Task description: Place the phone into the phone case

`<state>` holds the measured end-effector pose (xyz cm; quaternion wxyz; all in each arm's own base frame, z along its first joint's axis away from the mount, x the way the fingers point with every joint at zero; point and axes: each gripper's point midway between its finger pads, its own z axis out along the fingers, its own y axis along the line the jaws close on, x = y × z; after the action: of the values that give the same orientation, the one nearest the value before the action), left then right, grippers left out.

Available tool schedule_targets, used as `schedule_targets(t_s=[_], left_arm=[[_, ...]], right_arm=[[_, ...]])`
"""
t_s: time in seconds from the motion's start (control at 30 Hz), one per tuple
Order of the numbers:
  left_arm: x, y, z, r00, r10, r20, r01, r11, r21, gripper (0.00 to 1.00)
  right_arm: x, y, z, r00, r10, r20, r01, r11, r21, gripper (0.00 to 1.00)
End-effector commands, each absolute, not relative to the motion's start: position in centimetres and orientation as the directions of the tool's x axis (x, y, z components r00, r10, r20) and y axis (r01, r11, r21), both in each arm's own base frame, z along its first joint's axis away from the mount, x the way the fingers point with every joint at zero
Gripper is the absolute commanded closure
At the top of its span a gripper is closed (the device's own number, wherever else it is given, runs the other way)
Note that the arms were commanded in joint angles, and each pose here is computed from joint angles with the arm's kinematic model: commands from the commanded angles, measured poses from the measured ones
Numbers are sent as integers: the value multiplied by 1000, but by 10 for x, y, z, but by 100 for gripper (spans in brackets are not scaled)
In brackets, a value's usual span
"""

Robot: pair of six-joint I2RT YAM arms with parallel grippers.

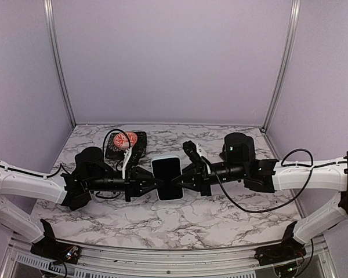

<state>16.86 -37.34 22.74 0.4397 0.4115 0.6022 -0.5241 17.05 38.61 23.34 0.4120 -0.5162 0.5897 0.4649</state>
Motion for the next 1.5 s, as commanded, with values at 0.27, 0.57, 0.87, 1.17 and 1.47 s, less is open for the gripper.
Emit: schedule_targets(t_s=[0.27, 0.57, 0.87, 1.17, 1.47], left_arm=[[272, -309, 219, -313, -167, -935, 631, 700, -336, 1], [291, -278, 202, -312, -124, -942, 477, 837, -268, 1], [298, -259, 175, -370, -98, -924, 363, 900, -241, 1], [304, -237, 164, -383, -72, -921, 280, 941, -190, 1], [310, -200, 132, -452, -109, -885, 78, 984, -160, 1]], right_arm=[[262, 362, 228, -566, -165, -808, -811, 285, 511, 100], [334, 359, 155, -857, -102, -505, -505, 357, 786, 100], [382, 332, 79, -935, -40, -352, -332, 448, 830, 97], [408, 298, 23, -947, -38, -319, -265, 656, 707, 80], [398, 271, 20, -939, 14, -343, -216, 753, 621, 69]])
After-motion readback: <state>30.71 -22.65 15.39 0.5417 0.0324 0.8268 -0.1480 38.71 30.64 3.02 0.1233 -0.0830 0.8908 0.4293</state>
